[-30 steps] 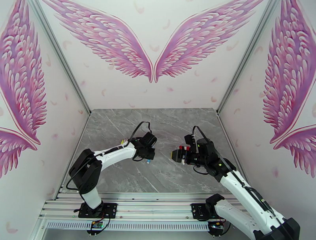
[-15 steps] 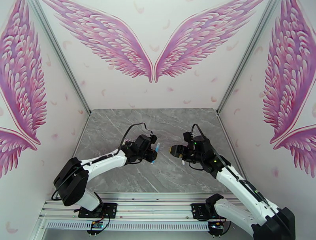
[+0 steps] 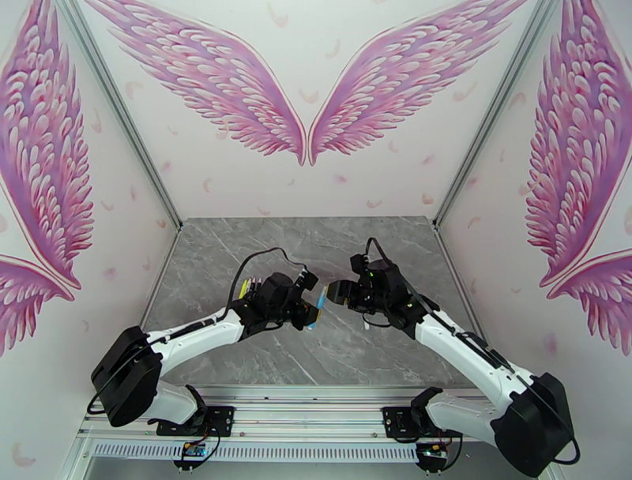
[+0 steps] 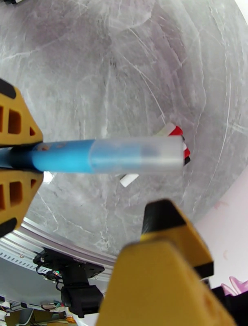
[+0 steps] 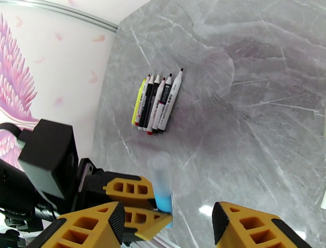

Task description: Open the pen caps

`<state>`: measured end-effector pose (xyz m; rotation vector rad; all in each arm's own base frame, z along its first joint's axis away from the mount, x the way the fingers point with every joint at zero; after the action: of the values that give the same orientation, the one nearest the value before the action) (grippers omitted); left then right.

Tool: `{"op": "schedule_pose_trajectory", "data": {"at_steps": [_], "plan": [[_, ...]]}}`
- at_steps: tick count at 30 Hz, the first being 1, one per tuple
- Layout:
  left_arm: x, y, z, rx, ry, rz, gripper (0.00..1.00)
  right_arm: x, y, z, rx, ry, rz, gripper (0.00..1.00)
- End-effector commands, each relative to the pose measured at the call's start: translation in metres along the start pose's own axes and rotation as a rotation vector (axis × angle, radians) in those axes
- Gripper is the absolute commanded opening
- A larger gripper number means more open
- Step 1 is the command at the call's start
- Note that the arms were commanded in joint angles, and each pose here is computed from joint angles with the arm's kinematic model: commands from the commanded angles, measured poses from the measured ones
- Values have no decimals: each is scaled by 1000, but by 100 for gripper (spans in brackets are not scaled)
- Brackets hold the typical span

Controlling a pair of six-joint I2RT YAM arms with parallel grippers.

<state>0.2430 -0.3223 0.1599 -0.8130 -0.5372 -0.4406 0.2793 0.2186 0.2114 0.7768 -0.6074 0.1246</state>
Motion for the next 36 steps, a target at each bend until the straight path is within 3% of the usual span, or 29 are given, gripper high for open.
{"op": "schedule_pose_trajectory", "data": {"at_steps": [1,8,31,36], "plan": [[2,-16,7,-71,-16,-39,14,17,13,-4,14,-42,37,61],[4,-22,10,-98,-25,-31,14,16,14,-18,14,-20,38,56],[7,-26,9,-109,-25,-13,13,12,15,-26,16,-2,48,23],[7,-27,11,-118,-33,-7,20,14,18,-24,23,-10,46,16]]}}
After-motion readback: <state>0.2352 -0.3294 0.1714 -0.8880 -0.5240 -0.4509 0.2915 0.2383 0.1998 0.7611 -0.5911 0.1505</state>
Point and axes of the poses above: each hand's point on the last joint's axis, 136 mm out from that joint toward the fingers, its own z axis back along the fingers, its own y axis along the line the jaws close on, x = y × z, the point moved 2 cm from there along z, back along the fingers, and after that the axes turned 10 degrees about z, right-handed, at the moved point
